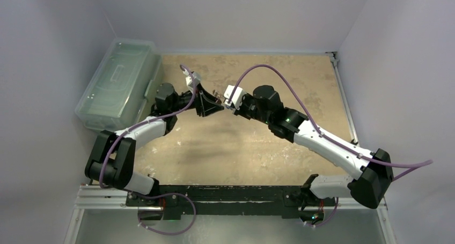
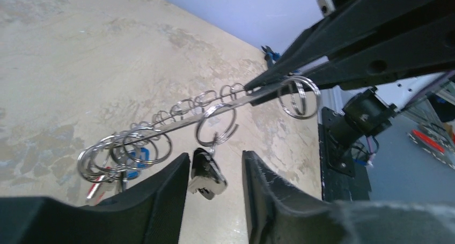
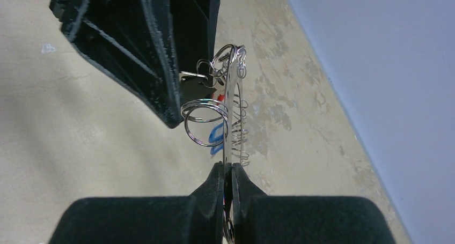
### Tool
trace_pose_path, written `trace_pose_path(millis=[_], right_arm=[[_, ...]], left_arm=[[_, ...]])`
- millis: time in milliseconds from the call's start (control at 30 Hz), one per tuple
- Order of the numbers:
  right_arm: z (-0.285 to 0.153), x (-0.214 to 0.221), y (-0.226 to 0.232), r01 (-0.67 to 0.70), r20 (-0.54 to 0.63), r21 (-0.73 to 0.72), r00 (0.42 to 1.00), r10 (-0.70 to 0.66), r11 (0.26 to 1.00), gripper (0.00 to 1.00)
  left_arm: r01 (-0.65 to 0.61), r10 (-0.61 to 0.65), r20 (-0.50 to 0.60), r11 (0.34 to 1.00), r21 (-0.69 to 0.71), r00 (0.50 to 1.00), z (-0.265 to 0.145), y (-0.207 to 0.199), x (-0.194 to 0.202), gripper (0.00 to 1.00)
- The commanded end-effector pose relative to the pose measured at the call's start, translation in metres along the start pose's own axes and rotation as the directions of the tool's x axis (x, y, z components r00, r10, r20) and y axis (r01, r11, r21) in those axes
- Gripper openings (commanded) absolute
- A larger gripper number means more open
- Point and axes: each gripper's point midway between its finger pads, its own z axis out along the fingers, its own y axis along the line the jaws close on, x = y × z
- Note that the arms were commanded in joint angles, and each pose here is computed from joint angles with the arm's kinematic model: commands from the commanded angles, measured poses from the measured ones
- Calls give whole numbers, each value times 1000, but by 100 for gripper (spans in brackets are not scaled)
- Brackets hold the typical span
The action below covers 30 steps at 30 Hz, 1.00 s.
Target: Remove the keys from the keyring
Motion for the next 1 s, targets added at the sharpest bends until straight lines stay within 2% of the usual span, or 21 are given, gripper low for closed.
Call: trace_pose_path(millis=[0, 267, 433, 667, 800, 967], right_arm=[[-19, -49, -28, -25, 143, 74, 990, 15, 997, 0], [-22, -50, -29, -46, 157, 83, 987, 33, 995, 0], [-22, -35, -38, -62, 126, 139, 991, 44, 988, 0], [-18, -12, -34, -86, 91, 133, 993, 75, 987, 0], [-13, 6, -29, -125, 64, 105, 991, 118, 987, 0], [-8, 24, -18, -199, 54, 26, 979, 198, 980, 0]], left_arm=[[-12, 12, 0, 996, -94, 1000, 1, 19, 4, 35], [-2, 3, 2, 992, -124, 1000, -2, 24, 0, 0], [17, -20, -28, 996, -87, 999, -7, 16, -5, 0], [21, -30, -166, 998, -57, 986, -12, 6, 2, 0], [-34, 13, -269, 997, -72, 963, -21, 6, 5, 0], [-126, 83, -320, 985, -115, 944, -30, 10, -4, 0]])
